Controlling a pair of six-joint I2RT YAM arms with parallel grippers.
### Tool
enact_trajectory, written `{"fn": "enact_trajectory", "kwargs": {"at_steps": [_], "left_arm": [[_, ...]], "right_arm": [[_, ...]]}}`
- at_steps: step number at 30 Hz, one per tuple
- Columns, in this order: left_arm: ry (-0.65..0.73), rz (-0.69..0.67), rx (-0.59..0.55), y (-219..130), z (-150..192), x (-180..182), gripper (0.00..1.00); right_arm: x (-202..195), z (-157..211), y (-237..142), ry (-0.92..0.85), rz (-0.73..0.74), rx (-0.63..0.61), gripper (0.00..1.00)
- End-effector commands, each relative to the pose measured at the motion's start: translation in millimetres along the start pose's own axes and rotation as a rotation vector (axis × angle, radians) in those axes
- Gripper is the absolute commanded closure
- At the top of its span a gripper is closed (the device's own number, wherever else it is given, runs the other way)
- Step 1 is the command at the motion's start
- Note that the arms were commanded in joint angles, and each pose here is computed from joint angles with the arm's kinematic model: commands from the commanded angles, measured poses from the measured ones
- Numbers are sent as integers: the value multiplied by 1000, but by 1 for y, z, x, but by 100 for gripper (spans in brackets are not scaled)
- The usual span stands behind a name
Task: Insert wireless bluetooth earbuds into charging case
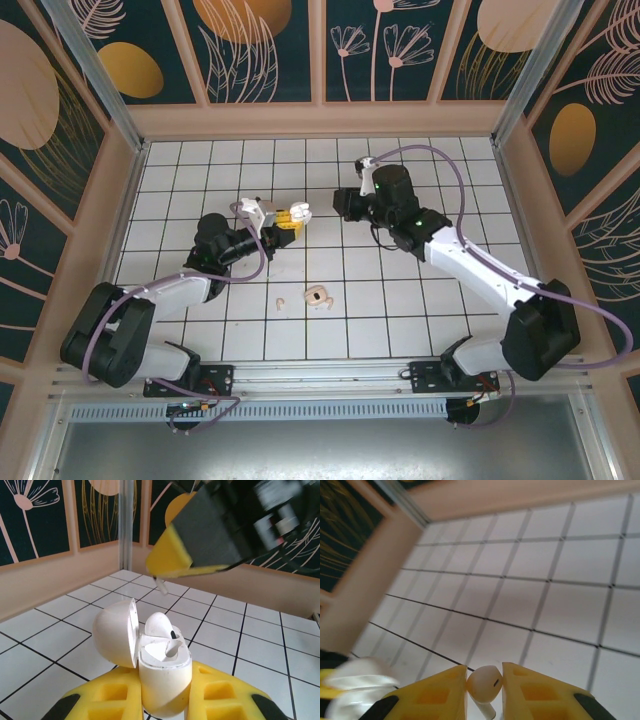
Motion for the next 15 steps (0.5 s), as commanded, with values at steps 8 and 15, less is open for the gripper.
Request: {"fn": "enact_trajectory", "kwargs": {"at_steps": [8, 15], "left_arm": [[29, 49, -73, 5, -17, -6, 86], [21, 46, -95, 3, -21, -8, 86]], "right_arm": [[50, -29, -5, -77, -199, -232, 77], [61, -22, 7, -92, -258, -216, 77]]}}
Point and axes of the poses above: each hand's point on the last joint's axis, 136 mm out from that joint toward the fingers, its own y axis out along the fingers, its own x axis along the line the jaws close on, z = x × y, the point moved 8 cm from there along -y, back along the fingers, and after that the axes turned 11 degrees about -y, right-handed, at the moved point
